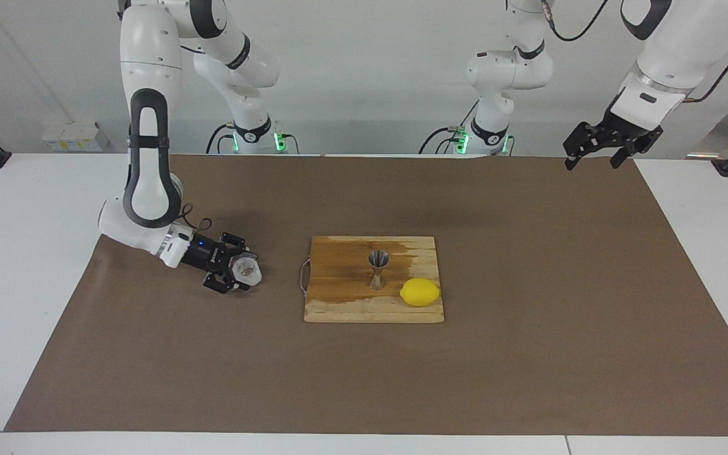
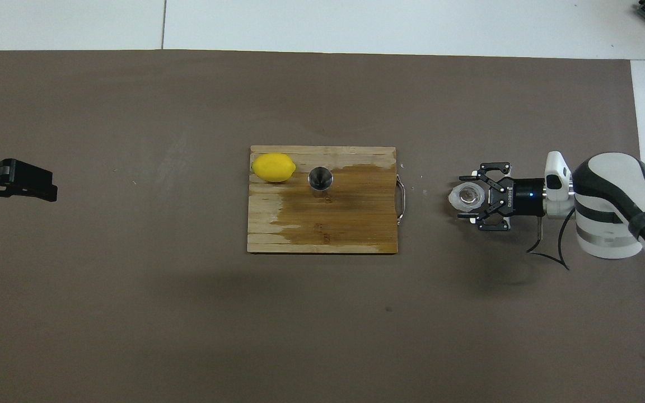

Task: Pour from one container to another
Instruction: 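Lift the white cup with the right gripper above the metal cup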

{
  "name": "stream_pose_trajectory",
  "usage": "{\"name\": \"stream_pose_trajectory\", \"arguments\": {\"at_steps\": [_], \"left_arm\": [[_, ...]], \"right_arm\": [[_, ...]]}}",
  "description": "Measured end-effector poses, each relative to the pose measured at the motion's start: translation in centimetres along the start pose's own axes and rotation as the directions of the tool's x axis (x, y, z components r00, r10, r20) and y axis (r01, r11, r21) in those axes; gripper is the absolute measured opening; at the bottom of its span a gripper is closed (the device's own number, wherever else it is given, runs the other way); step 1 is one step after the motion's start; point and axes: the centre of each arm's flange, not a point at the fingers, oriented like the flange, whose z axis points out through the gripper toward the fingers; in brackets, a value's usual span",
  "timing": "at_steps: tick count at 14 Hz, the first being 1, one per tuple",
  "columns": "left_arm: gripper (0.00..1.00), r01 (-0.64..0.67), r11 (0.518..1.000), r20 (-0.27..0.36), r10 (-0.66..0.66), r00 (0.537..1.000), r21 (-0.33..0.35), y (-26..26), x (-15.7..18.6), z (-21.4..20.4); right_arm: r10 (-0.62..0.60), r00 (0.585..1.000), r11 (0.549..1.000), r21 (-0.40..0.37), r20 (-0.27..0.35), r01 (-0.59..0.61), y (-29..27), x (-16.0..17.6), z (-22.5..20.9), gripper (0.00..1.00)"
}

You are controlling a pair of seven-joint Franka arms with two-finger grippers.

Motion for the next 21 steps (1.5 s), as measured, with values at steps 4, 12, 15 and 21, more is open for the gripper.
{"name": "stream_pose_trajectory", "arguments": {"at_steps": [4, 12, 15, 21], "left_arm": [[1.0, 0.0, 1.0, 0.0, 0.0, 1.0, 0.0, 0.0, 0.0, 0.0], [1.0, 0.0, 1.0, 0.0, 0.0, 1.0, 0.0, 0.0, 0.0, 0.0], [1.0, 0.0, 1.0, 0.0, 0.0, 1.0, 0.0, 0.0, 0.0, 0.0], [1.0, 0.0, 1.0, 0.0, 0.0, 1.0, 0.0, 0.0, 0.0, 0.0]], "right_arm": [[-0.001, 1.0, 1.0, -0.016, 0.018, 0.001, 0.2, -0.2, -0.2, 0.49], [0.06, 0.998, 0.998, -0.022, 0.002, -0.06, 2.9, 9.9, 2.4, 0.49], [0.085, 0.992, 0.996, -0.027, 0.089, -0.083, 2.6, 18.6, 4.4, 0.49], [0.083, 0.959, 0.996, -0.035, 0.27, -0.077, 1.3, 30.0, 8.6, 0.49]]}}
